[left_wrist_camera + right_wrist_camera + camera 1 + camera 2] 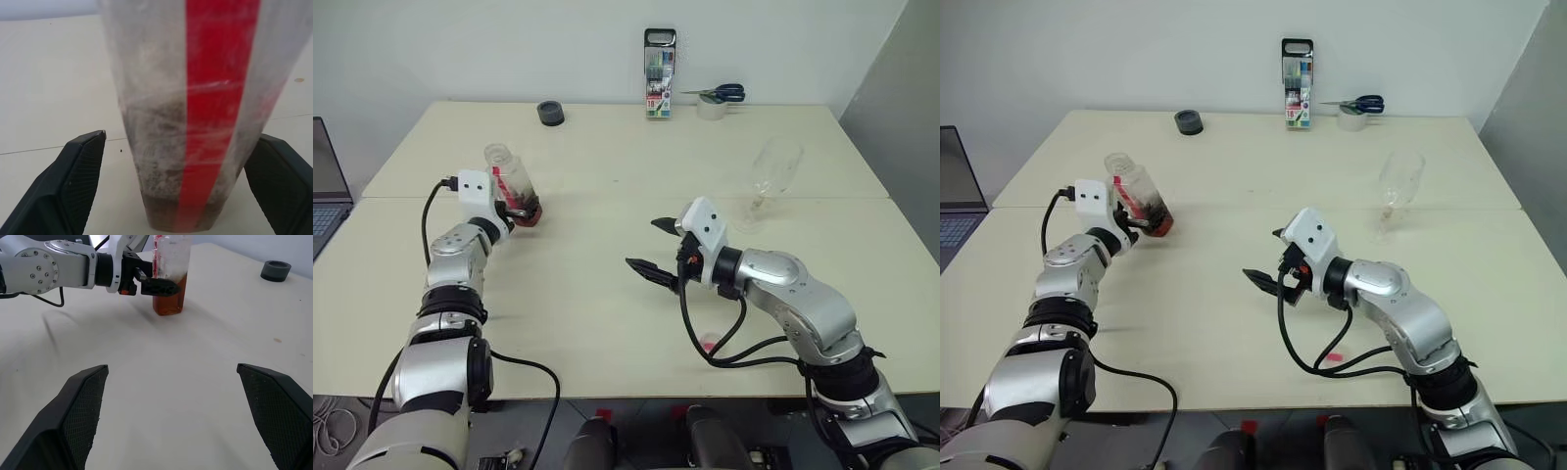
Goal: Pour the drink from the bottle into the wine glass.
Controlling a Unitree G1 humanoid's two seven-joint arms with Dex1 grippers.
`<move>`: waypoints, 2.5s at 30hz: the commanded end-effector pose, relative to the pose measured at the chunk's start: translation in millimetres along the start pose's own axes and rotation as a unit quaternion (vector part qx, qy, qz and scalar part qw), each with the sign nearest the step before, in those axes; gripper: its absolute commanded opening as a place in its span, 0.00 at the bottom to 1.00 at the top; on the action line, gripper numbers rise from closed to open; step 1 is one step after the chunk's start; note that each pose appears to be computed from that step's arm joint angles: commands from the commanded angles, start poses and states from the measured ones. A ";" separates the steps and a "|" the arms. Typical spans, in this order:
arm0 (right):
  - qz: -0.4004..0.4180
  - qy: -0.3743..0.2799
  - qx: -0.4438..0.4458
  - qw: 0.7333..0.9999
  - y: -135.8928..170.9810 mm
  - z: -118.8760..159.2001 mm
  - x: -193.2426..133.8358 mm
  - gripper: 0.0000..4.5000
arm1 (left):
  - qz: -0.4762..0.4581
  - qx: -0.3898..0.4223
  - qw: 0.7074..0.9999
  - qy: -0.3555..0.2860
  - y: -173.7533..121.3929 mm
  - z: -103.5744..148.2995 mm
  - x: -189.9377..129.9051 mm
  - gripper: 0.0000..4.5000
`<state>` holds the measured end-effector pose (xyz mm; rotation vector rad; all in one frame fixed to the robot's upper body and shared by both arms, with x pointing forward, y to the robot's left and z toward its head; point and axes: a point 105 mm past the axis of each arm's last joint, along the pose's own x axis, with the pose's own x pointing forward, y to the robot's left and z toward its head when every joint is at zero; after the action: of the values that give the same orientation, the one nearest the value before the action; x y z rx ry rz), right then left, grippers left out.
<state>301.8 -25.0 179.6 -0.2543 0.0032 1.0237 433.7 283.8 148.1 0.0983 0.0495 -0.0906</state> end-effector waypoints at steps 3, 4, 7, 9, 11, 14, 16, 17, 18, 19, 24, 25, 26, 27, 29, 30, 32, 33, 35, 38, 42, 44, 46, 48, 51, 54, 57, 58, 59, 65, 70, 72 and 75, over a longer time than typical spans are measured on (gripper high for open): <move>-0.012 -0.001 -0.007 1.000 2.5 -4.2 -15.9 1.00 | 0.007 0.029 0.999 -0.033 2.3 9.2 -8.1 0.99; -0.014 0.002 -0.006 1.000 2.9 -6.9 -17.8 1.00 | 0.006 0.036 0.999 -0.034 2.2 8.6 -9.5 0.99; -0.031 0.018 -0.002 0.999 3.4 -23.0 -29.0 1.00 | 0.007 0.046 0.998 -0.037 3.2 5.5 -15.5 0.99; -0.056 0.024 0.005 0.998 0.3 -33.0 -37.2 1.00 | 0.006 0.050 0.998 -0.039 3.0 3.2 -19.9 0.99; -0.106 0.029 0.015 0.994 -8.5 -46.3 -49.8 1.00 | -0.008 0.059 0.997 -0.044 -0.4 1.7 -26.6 0.99; -0.172 0.029 0.049 0.984 -17.6 -60.9 -66.4 1.00 | -0.045 0.095 0.993 -0.057 -10.0 1.4 -42.6 0.99; -0.203 0.023 0.076 0.976 -19.8 -66.2 -74.1 1.00 | -0.092 0.111 0.988 -0.055 -23.2 -2.3 -55.0 0.99; -0.222 0.019 0.088 0.971 -22.1 -68.5 -77.4 1.00 | -0.115 0.106 0.986 -0.049 -29.8 -5.5 -60.8 0.99; -0.242 0.015 0.096 0.965 -25.4 -70.3 -80.4 1.00 | -0.135 0.102 0.985 -0.044 -35.6 -7.6 -65.9 0.99; -0.261 0.012 0.099 0.960 -29.6 -71.3 -82.7 1.00 | -0.153 0.102 0.982 -0.040 -40.5 -8.8 -70.1 0.99; -0.387 0.002 0.083 0.918 -71.0 -76.3 -93.1 1.00 | -0.290 0.103 0.951 -0.025 -83.8 -5.3 -88.3 0.99; -0.398 -0.003 0.087 0.913 -77.4 -77.1 -92.9 1.00 | -0.316 0.100 0.943 -0.024 -92.9 -2.6 -91.2 0.99; -0.414 -0.007 0.086 0.906 -85.7 -77.9 -93.3 1.00 | -0.346 0.097 0.933 -0.023 -102.7 0.7 -94.9 0.99; -0.427 -0.012 0.088 0.900 -93.1 -78.7 -93.4 1.00 | -0.371 0.096 0.923 -0.022 -110.8 3.6 -98.5 0.99; -0.452 -0.019 0.094 0.887 -109.0 -81.6 -93.8 1.00 | -0.413 0.093 0.906 -0.020 -123.7 9.9 -104.7 0.99; -0.461 -0.024 0.095 0.882 -116.8 -82.0 -93.6 1.00 | -0.428 0.093 0.899 -0.021 -128.0 13.3 -106.6 0.99; -0.479 -0.033 0.098 0.872 -132.8 -82.2 -92.4 1.00 | -0.449 0.098 0.888 -0.023 -133.9 19.8 -108.0 0.99; -0.483 -0.035 0.099 0.869 -139.0 -82.4 -91.0 1.00 | -0.454 0.102 0.885 -0.024 -135.1 22.3 -107.5 0.99; -0.490 -0.037 0.098 0.865 -149.6 -83.0 -88.3 1.00 | -0.458 0.106 0.882 -0.029 -136.7 26.6 -106.0 0.99; -0.489 -0.043 0.097 0.866 -162.2 -82.4 -81.0 1.00 | -0.460 0.107 0.881 -0.034 -139.1 30.5 -104.3 0.99; -0.487 -0.047 0.111 0.865 -178.4 -83.7 -70.8 1.00 | -0.464 0.110 0.878 -0.036 -141.9 31.9 -103.6 0.99; -0.493 -0.049 0.109 0.862 -185.7 -83.9 -69.4 1.00 | -0.464 0.112 0.878 -0.037 -142.3 32.8 -102.9 0.99; -0.501 -0.053 0.112 0.857 -191.8 -84.9 -69.7 0.96 | -0.465 0.112 0.878 -0.038 -142.3 34.4 -102.4 1.00; -0.501 -0.052 0.111 0.857 -194.7 -86.1 -68.4 0.87 | -0.465 0.113 0.877 -0.039 -142.0 35.6 -102.5 1.00; -0.496 -0.054 0.107 0.860 -195.8 -85.1 -65.4 0.63 | -0.461 0.114 0.879 -0.041 -139.9 36.8 -102.0 1.00; -0.485 -0.058 0.106 0.866 -194.7 -83.2 -61.7 0.40 | -0.454 0.114 0.883 -0.044 -137.9 37.8 -100.8 1.00; -0.471 -0.058 0.101 0.874 -192.0 -82.6 -58.1 0.15 | -0.450 0.111 0.885 -0.046 -138.6 38.0 -100.5 1.00; -0.467 -0.059 0.099 0.876 -191.1 -81.9 -57.1 0.07 | -0.448 0.111 0.886 -0.047 -138.3 37.9 -100.6 1.00; -0.459 -0.061 0.092 0.882 -189.1 -78.7 -54.3 0.03 | -0.441 0.107 0.890 -0.047 -136.9 38.3 -100.0 1.00; -0.323 -0.090 0.036 0.941 -143.0 -44.9 -2.5 0.03 | -0.384 0.089 0.918 -0.042 -119.6 39.6 -101.9 1.00; -0.163 -0.101 0.048 0.980 -75.3 -28.4 64.3 0.03 | -0.344 0.091 0.934 -0.038 -101.4 44.1 -113.8 1.00; -0.139 -0.094 0.053 0.984 -64.6 -29.6 76.1 0.03 | -0.333 0.093 0.938 -0.039 -96.9 45.8 -116.4 1.00; -0.119 -0.083 0.053 0.988 -56.8 -33.0 88.7 0.03 | -0.315 0.096 0.944 -0.035 -89.9 44.7 -121.0 1.00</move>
<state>396.2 15.0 129.6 -0.0560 -0.0532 0.7994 310.9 197.0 179.2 0.2505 0.0350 -0.7611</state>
